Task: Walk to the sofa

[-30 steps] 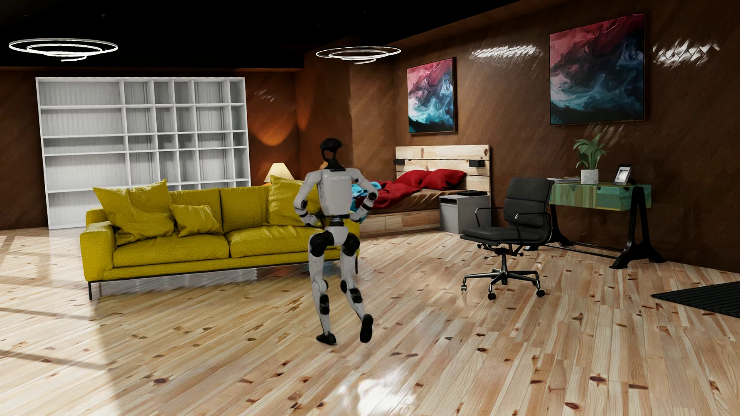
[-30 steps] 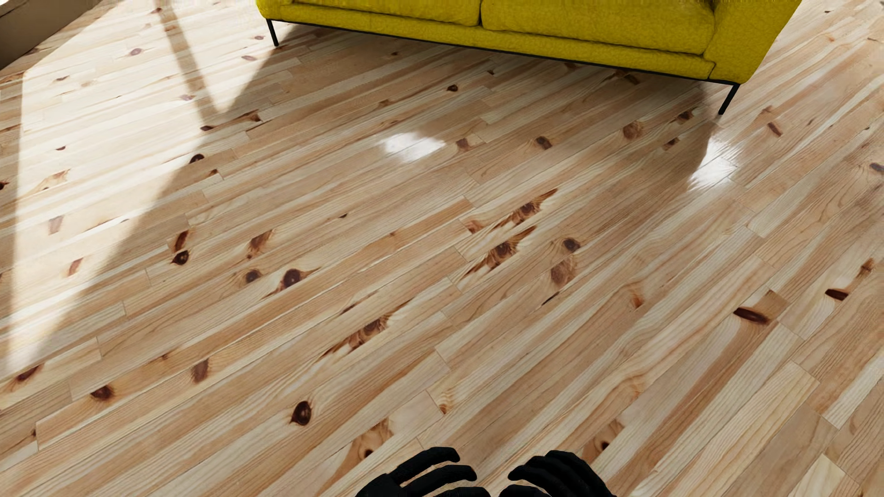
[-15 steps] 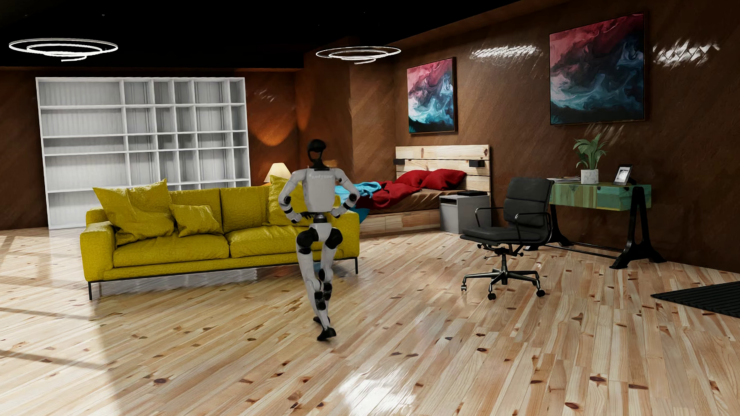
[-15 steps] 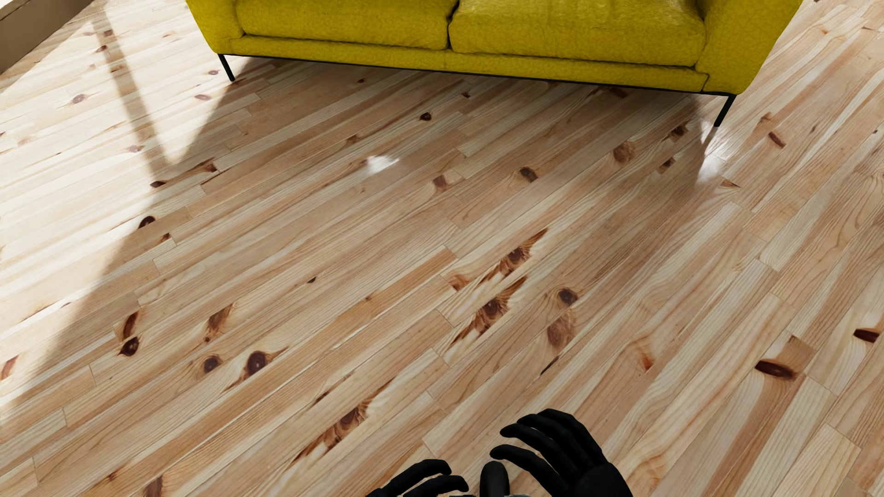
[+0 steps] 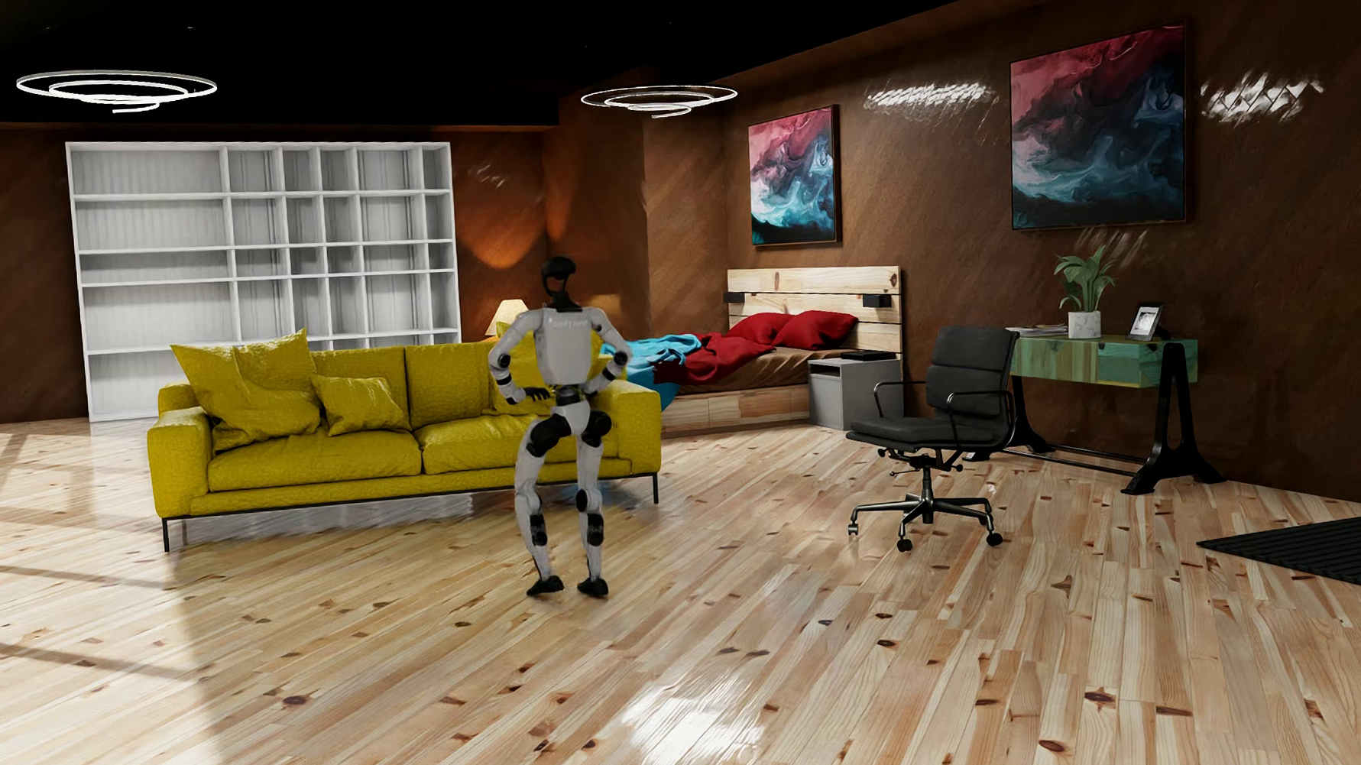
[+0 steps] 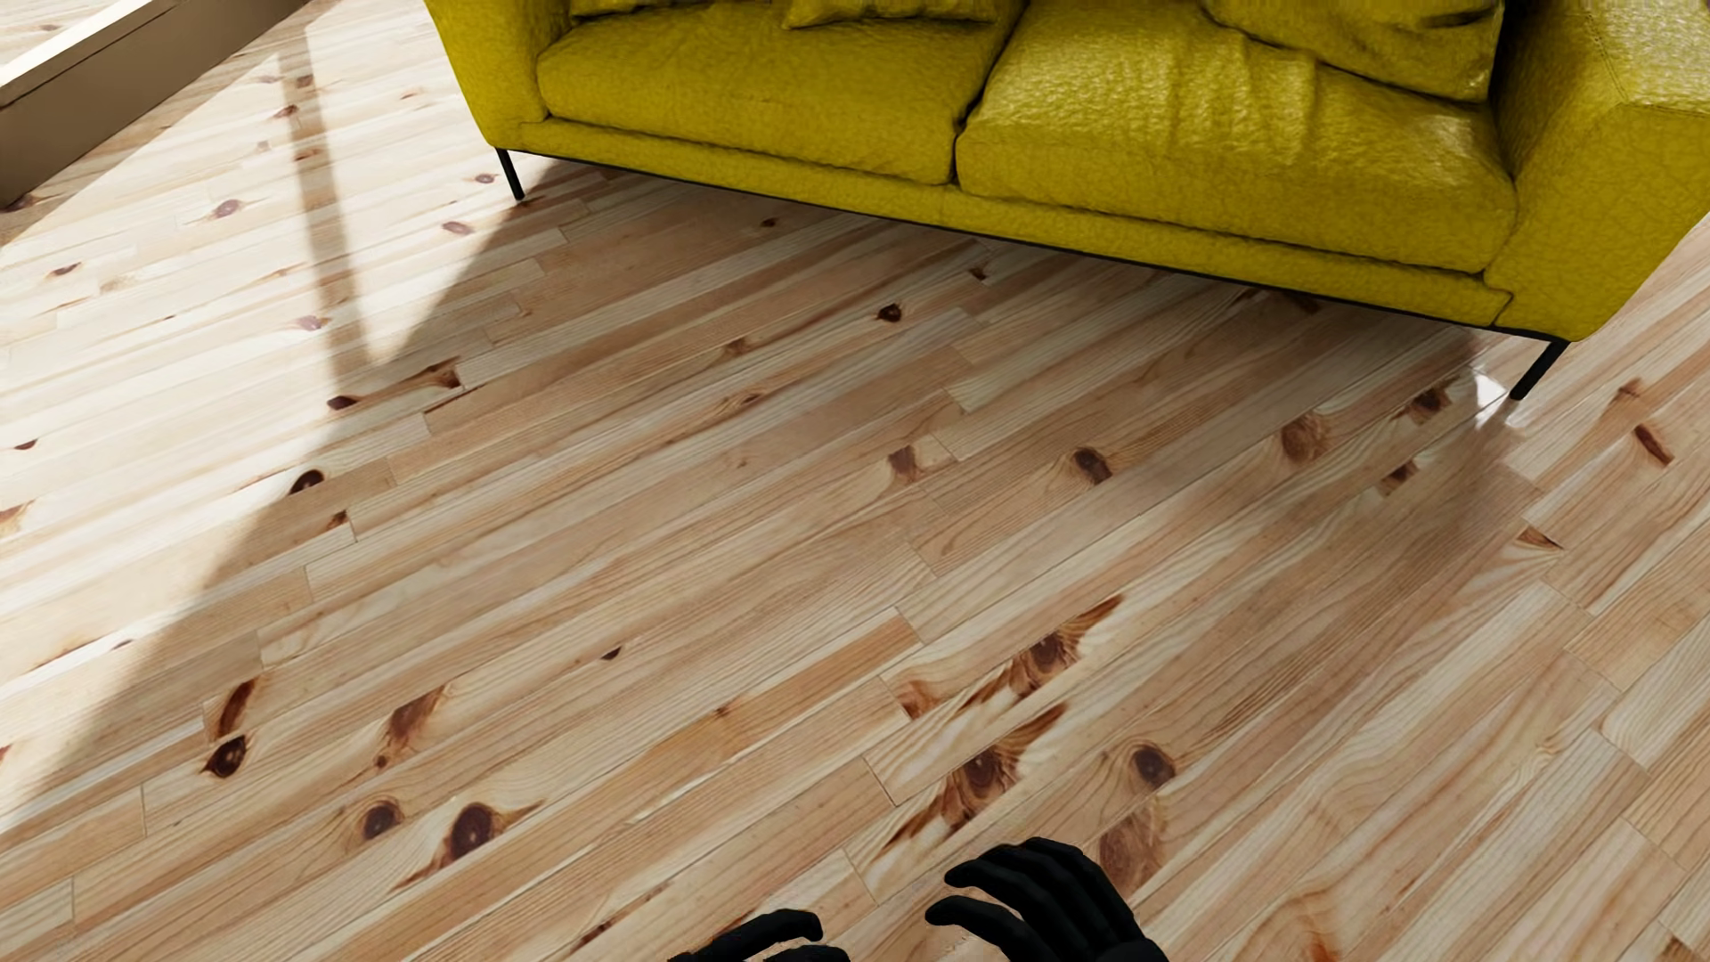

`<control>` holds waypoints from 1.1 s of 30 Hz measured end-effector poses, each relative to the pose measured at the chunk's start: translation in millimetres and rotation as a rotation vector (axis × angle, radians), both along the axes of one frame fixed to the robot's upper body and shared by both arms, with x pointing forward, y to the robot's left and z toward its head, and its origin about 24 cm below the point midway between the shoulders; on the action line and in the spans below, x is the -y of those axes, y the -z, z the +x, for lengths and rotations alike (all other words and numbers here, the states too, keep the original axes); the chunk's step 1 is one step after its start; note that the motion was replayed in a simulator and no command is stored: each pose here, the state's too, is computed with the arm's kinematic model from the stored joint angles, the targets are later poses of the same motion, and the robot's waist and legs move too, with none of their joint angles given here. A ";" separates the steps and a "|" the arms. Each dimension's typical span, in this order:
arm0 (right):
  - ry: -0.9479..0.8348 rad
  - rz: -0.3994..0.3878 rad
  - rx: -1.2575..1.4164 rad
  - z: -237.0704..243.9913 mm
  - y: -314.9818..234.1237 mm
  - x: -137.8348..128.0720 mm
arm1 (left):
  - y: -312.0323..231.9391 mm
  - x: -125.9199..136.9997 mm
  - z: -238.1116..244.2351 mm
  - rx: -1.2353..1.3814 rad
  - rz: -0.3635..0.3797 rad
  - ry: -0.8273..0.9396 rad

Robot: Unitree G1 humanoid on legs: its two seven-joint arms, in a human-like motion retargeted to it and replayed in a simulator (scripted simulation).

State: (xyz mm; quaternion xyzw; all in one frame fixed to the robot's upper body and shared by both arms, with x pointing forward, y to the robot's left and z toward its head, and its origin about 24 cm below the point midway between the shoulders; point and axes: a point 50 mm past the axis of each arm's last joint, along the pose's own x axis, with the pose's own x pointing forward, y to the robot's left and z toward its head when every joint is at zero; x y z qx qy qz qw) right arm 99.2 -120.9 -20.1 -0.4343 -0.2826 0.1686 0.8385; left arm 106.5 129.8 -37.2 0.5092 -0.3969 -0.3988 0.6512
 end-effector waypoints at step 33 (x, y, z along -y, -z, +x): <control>-0.046 -0.091 0.077 9.0 -7.6 15.1 | -4.3 33.6 -2.5 -0.027 -0.161 -0.022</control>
